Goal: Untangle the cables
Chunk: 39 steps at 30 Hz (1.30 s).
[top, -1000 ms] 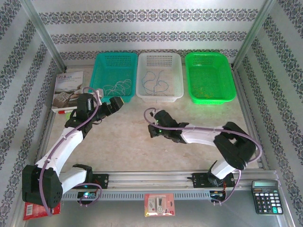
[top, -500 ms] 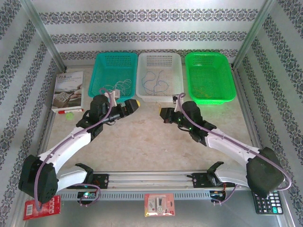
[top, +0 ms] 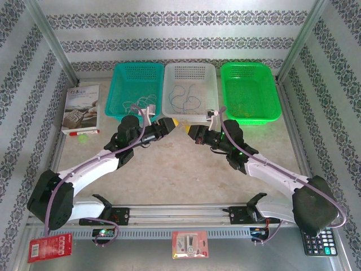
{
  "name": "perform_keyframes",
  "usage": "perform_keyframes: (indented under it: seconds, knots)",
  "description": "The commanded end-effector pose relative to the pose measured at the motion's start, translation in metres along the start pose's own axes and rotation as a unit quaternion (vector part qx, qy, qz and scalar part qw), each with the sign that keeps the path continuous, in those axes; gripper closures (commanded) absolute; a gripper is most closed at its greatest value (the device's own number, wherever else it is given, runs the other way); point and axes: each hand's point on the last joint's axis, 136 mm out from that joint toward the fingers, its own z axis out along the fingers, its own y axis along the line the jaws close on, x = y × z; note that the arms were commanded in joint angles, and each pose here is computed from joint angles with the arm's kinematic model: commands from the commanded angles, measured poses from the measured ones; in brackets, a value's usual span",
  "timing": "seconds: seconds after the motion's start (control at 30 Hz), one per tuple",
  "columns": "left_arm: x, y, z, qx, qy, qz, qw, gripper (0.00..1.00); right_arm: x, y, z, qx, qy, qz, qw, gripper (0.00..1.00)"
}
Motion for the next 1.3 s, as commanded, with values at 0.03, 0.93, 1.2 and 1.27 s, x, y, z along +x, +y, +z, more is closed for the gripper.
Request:
perform_keyframes:
  seconds: [0.03,0.93,1.2,1.27]
  knots:
    - [0.006,-0.007,0.006,0.026,-0.004,-0.001,1.0,0.49,-0.002,0.009,0.001,-0.035,-0.006,0.014,0.999,1.0]
    - [0.003,-0.027,0.007,0.035,-0.011,0.026,0.999,1.0,0.001,-0.023,-0.005,-0.003,-0.021,0.033,0.999,1.0]
    - [-0.015,-0.059,-0.015,0.034,-0.043,0.065,0.996,1.0,-0.002,-0.07,-0.031,0.049,-0.052,0.06,0.996,1.0]
    - [-0.017,-0.066,-0.017,0.039,-0.045,0.068,0.996,1.0,-0.004,-0.078,-0.036,0.06,-0.063,0.065,0.994,1.0]
